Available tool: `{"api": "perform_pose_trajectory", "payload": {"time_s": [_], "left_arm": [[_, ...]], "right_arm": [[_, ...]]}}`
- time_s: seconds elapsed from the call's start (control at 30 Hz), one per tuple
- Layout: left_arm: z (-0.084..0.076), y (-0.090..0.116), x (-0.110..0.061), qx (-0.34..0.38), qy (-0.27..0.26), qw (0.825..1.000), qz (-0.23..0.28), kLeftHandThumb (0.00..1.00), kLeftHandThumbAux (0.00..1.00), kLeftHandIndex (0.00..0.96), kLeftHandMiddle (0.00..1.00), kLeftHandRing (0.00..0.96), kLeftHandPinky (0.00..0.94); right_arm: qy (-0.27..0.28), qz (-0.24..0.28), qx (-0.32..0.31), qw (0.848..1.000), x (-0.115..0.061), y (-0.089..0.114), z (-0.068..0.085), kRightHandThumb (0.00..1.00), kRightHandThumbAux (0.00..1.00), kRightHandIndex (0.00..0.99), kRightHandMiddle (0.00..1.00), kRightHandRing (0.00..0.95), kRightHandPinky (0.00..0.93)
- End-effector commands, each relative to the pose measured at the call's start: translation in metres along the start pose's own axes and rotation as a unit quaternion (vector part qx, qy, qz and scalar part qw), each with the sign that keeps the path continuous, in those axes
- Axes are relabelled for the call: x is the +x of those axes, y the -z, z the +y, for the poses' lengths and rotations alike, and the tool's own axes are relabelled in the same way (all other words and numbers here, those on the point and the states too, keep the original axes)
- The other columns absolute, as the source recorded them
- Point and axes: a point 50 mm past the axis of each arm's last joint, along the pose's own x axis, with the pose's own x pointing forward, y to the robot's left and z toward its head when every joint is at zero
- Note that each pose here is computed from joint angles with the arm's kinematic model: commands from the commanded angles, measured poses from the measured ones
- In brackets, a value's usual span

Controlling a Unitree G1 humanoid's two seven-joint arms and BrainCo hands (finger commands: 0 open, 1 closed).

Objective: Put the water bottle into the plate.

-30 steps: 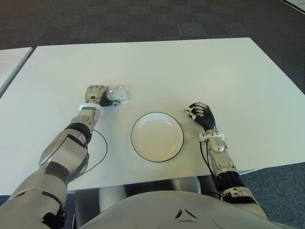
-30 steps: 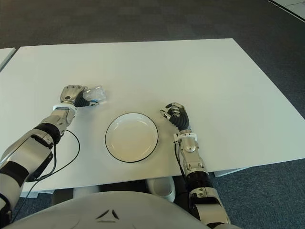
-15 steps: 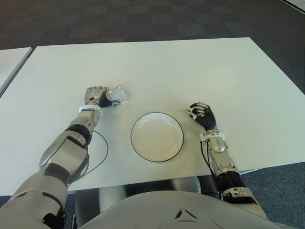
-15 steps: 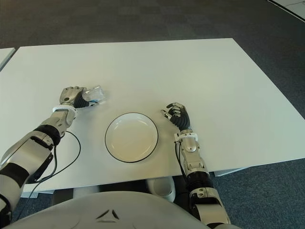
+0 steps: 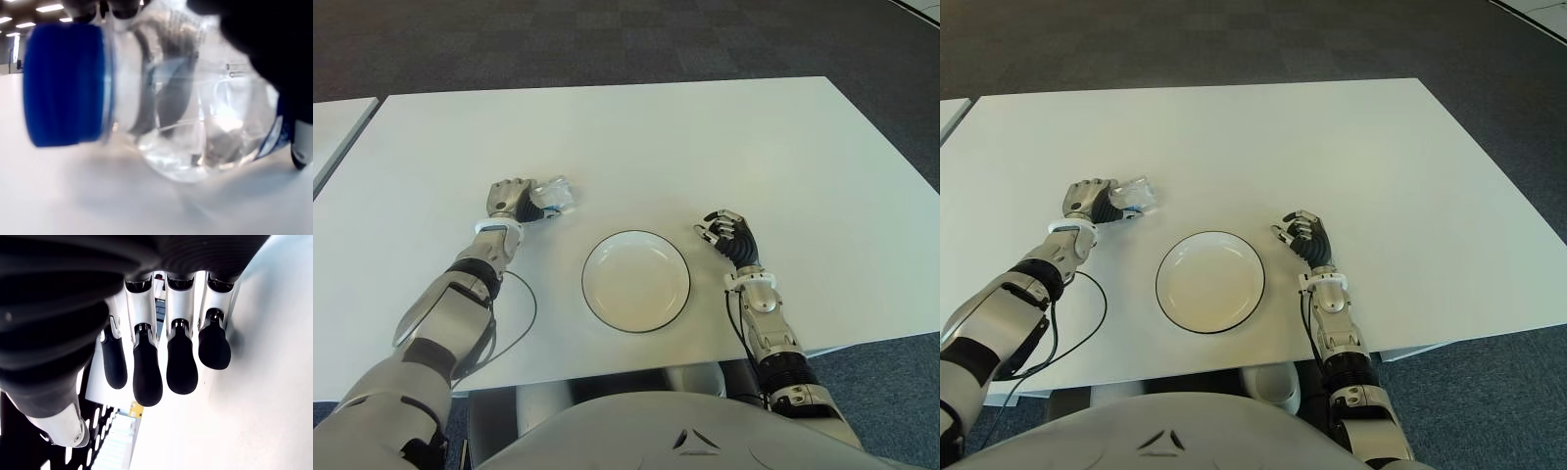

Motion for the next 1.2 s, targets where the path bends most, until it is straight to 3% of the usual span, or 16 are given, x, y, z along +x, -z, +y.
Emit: {"api": "perform_pose_trajectory", "payload": {"time_s": [0.03, 0.43, 0.73, 1.03, 1.2], "left_arm": [[-0.041, 0.003, -0.024, -0.010, 0.096, 0.995, 0.010, 0.851, 0.670, 0.396, 0.548, 0.855, 0.856], [-0.039, 0.008, -0.024, -0.051, 0.098, 0.993, 0.038, 0.851, 0.670, 0.395, 0.544, 0.858, 0.855], [-0.016, 0.021, -0.016, -0.155, 0.053, 0.985, 0.063, 0.852, 0.669, 0.397, 0.542, 0.861, 0.851], [0.006, 0.018, -0.015, -0.264, -0.016, 0.964, 0.027, 0.852, 0.669, 0.397, 0.538, 0.867, 0.833], [0.018, 0.017, -0.016, -0.288, -0.044, 0.957, 0.004, 0.852, 0.670, 0.396, 0.534, 0.869, 0.820]], "right_arm": [[0.006, 0.033, 0.002, 0.999, -0.006, 0.012, 0.002, 0.709, 0.728, 0.436, 0.700, 0.700, 0.690], [0.035, 0.050, 0.021, 0.998, -0.006, 0.014, 0.002, 0.709, 0.728, 0.437, 0.705, 0.707, 0.703], [0.039, 0.059, 0.024, 0.997, -0.005, 0.015, 0.001, 0.709, 0.728, 0.437, 0.707, 0.699, 0.685], [0.035, 0.062, 0.031, 0.997, -0.005, 0.017, 0.001, 0.709, 0.727, 0.438, 0.707, 0.694, 0.682], [0.035, 0.060, 0.033, 0.997, -0.005, 0.016, 0.002, 0.709, 0.727, 0.438, 0.710, 0.698, 0.687]]}}
